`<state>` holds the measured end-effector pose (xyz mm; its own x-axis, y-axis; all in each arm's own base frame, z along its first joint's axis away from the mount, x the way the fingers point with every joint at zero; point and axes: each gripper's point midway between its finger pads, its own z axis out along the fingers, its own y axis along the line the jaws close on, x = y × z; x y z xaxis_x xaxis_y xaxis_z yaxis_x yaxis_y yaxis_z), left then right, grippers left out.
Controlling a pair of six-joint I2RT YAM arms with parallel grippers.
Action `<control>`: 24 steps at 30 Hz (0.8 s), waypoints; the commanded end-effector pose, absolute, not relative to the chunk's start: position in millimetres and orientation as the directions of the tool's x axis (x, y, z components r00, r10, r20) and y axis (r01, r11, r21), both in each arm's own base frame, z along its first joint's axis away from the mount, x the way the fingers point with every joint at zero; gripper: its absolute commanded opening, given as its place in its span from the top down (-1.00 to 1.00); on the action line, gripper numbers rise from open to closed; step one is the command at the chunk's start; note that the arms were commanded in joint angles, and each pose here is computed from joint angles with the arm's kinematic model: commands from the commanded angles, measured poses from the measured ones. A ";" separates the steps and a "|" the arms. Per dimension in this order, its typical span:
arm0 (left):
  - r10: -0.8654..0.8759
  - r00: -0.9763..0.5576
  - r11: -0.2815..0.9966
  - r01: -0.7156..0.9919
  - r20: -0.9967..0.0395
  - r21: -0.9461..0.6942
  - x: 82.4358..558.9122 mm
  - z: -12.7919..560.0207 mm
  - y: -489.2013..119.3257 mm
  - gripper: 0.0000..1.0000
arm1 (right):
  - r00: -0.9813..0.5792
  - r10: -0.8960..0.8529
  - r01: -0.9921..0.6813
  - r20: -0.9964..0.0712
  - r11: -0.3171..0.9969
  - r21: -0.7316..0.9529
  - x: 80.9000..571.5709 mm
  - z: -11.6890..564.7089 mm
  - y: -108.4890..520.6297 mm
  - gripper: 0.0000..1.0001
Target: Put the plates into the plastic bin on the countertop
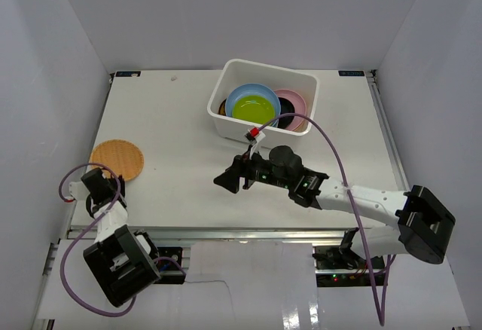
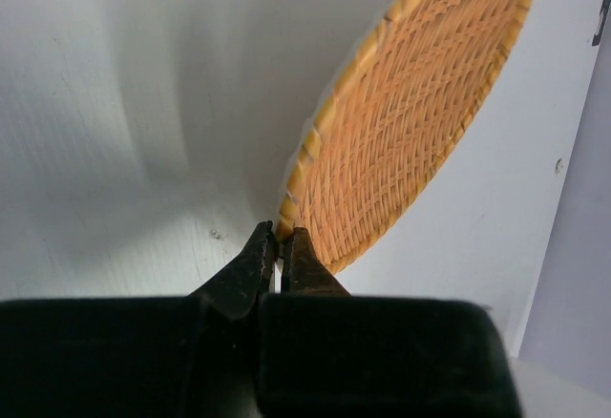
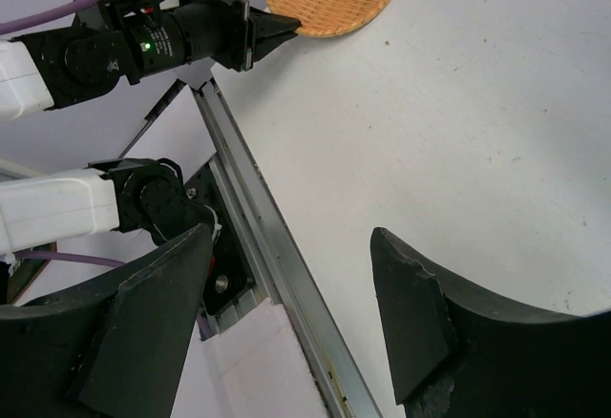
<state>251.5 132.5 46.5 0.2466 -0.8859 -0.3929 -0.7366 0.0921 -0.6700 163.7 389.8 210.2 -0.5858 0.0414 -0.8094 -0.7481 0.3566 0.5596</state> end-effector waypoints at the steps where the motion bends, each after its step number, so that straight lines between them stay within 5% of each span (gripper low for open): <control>1: -0.895 0.184 0.123 -0.774 -0.406 -0.621 239.9 31.5 124.6 1.00 | -0.544 0.073 -0.774 -0.836 0.340 0.534 166.1 228.6 384.2 -0.47; 9: -0.940 0.044 0.240 -0.621 -0.339 -0.746 261.7 59.9 87.8 1.00 | -0.512 0.093 -0.777 -0.854 0.374 0.506 176.0 239.4 374.4 -0.49; 13: -0.944 -0.074 0.323 -0.420 -0.323 -0.848 284.1 120.8 61.9 1.00 | -0.521 0.097 -0.772 -0.848 0.371 0.516 190.9 245.1 367.1 -0.80; 16: -0.920 -0.183 0.385 -0.254 -0.347 -0.887 295.8 173.1 37.9 1.00 | -0.552 0.098 -0.762 -0.828 0.343 0.549 210.0 255.9 359.9 -0.96; 24: -0.804 -0.267 0.533 0.073 -0.532 -0.843 300.2 278.9 -19.4 1.00 | -0.535 0.073 -0.797 -0.842 0.287 0.532 232.7 295.4 375.8 -0.80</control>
<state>305.5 3.4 223.7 -0.2471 -0.8678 -0.4311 -0.1246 0.4697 -0.8740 237.5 366.6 266.4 -0.5705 0.0896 -0.8164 -0.7438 0.3651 0.5598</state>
